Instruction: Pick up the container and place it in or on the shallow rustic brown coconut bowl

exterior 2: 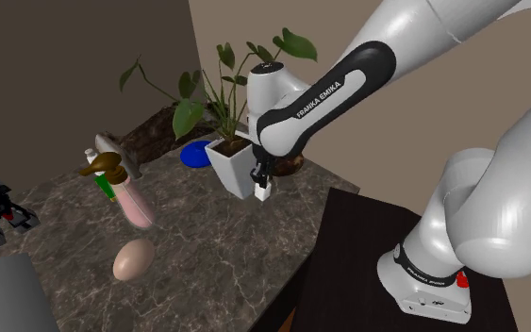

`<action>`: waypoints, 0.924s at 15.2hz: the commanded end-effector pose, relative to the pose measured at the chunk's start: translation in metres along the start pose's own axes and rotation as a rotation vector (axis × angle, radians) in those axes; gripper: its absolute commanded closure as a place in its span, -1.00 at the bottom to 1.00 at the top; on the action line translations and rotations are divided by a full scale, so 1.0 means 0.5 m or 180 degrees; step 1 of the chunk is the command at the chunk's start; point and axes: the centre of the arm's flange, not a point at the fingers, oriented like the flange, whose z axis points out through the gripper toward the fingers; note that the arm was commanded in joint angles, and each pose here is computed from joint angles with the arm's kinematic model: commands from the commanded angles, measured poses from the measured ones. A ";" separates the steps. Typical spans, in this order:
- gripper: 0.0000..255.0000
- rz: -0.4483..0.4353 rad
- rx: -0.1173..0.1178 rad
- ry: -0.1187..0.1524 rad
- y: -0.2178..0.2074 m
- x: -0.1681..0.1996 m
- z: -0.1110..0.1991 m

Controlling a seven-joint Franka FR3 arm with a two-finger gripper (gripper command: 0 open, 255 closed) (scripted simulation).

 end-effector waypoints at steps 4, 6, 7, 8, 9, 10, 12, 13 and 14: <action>1.00 -0.0001 0.0000 0.0001 0.001 0.002 -0.055; 1.00 -0.0001 0.0000 0.0001 0.001 0.002 -0.076; 1.00 -0.0001 0.0000 0.0001 0.001 0.002 -0.087; 1.00 -0.0001 0.0000 0.0001 0.001 0.002 -0.097; 1.00 -0.0001 0.0000 0.0001 0.001 0.002 -0.108; 1.00 -0.0001 0.0000 0.0001 0.001 0.002 -0.118; 1.00 -0.0001 0.0000 0.0001 0.001 0.002 -0.140; 1.00 -0.0001 0.0000 0.0001 0.001 0.002 -0.140; 1.00 -0.0001 0.0000 0.0001 0.026 0.007 -0.145</action>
